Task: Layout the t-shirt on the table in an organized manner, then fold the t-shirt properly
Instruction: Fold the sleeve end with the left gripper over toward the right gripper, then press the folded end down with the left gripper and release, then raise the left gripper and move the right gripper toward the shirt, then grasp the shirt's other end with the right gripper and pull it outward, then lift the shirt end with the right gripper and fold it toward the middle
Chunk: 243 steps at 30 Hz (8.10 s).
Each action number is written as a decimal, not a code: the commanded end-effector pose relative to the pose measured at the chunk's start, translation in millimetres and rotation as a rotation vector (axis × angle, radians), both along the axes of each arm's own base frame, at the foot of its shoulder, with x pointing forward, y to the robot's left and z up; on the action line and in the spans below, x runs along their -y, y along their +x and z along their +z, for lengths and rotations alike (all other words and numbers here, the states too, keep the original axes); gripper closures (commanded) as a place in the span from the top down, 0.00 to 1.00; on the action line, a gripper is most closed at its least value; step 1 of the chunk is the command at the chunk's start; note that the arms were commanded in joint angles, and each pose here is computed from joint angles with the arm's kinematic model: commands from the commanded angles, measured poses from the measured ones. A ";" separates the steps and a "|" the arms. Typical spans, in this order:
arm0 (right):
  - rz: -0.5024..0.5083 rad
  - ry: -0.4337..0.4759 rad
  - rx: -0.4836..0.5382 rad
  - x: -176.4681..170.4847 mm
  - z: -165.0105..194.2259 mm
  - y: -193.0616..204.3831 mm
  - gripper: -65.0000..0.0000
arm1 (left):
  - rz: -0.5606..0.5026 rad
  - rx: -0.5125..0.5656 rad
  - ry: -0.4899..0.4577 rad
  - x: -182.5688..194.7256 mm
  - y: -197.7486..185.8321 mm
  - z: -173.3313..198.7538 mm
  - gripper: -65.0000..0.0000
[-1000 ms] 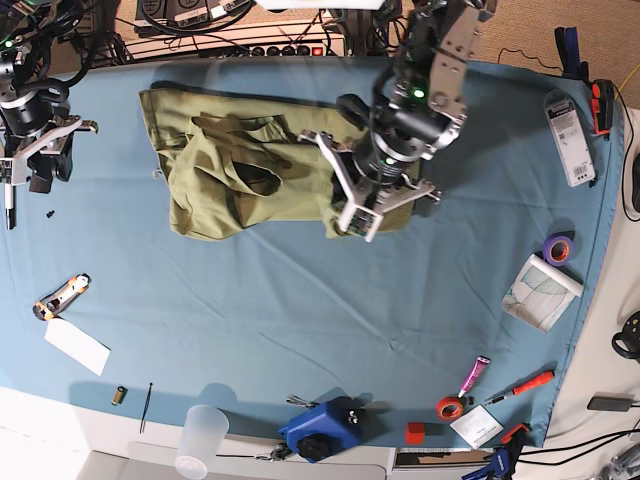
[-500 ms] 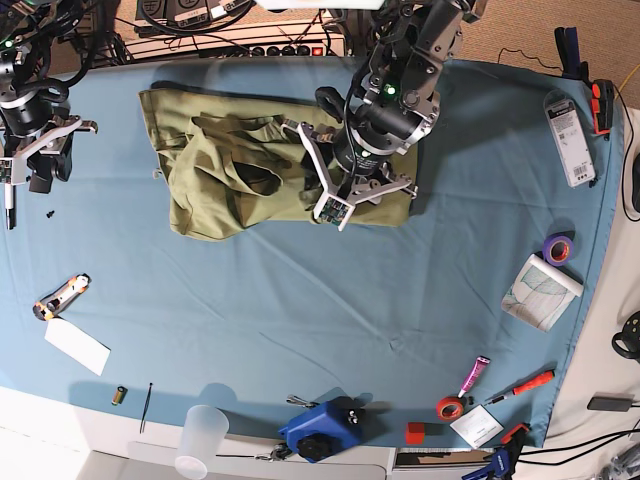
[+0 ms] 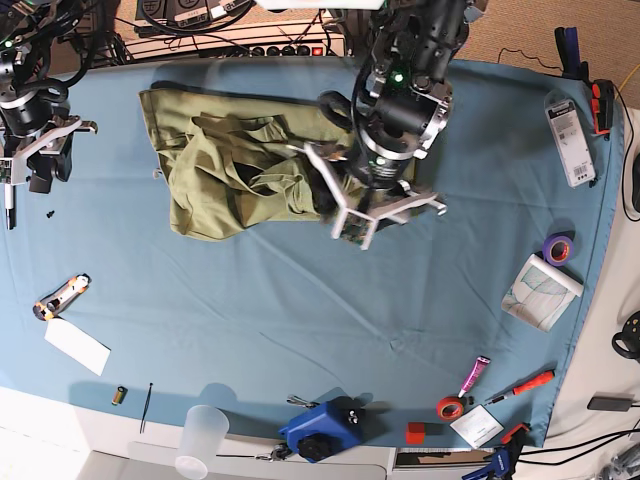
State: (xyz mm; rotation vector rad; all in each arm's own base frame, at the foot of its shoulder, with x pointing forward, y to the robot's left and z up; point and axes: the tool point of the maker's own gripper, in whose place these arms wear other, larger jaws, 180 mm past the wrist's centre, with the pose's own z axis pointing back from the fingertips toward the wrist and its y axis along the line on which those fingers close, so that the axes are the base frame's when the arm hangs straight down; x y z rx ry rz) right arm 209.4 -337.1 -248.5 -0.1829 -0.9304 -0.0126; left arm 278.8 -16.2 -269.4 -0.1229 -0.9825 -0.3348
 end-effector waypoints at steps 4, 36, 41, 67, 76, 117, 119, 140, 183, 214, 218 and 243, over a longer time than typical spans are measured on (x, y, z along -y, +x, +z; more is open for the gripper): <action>0.010 -0.019 0.047 0.9 13.0 5.4 0.29 | 0.015 -0.026 0.080 -12.9 1.3 -22.0 0.34; 0.010 -0.019 0.096 0.9 23.7 16.6 0.29 | -0.214 -0.297 0.016 34.2 -35.3 -84.0 0.33; 0.010 -0.019 0.096 0.9 23.7 16.6 0.29 | -0.263 -0.326 -0.113 54.3 -43.4 -77.7 0.33; 0.010 -0.020 0.090 0.9 22.8 16.1 0.29 | -0.018 -0.253 0.126 -1.4 -26.7 -67.9 0.33; 0.111 -0.077 0.042 -8.1 17.2 14.0 0.31 | -0.052 -0.311 0.216 -13.9 -41.3 -122.3 0.33; 0.313 0.660 -0.135 -99.6 -104.0 33.1 0.49 | 0.014 -0.119 0.084 -24.6 -35.7 -27.8 0.33; 0.312 0.674 -0.131 -104.1 -105.6 33.1 0.49 | 0.014 -0.120 0.084 -24.6 -35.7 -27.8 0.33; 0.350 0.573 -0.210 -137.7 -131.5 49.8 0.49 | -0.019 -0.137 0.032 -14.4 -39.1 -28.1 0.33; 0.151 0.266 -0.221 1.2 -76.1 24.8 0.37 | -0.019 -0.112 0.023 -13.3 -36.0 -24.6 0.33; 0.033 0.571 -0.227 23.8 -120.3 6.7 0.42 | -0.021 -0.094 0.016 -12.3 -34.0 -22.0 0.33; 0.029 0.628 -0.221 19.9 -125.4 5.8 0.42 | -0.044 -0.091 0.027 -10.3 -34.8 -22.1 0.33; 0.260 0.782 -0.252 -63.5 -130.4 41.1 0.42 | -0.070 -0.073 0.032 -7.0 -33.9 -20.4 0.33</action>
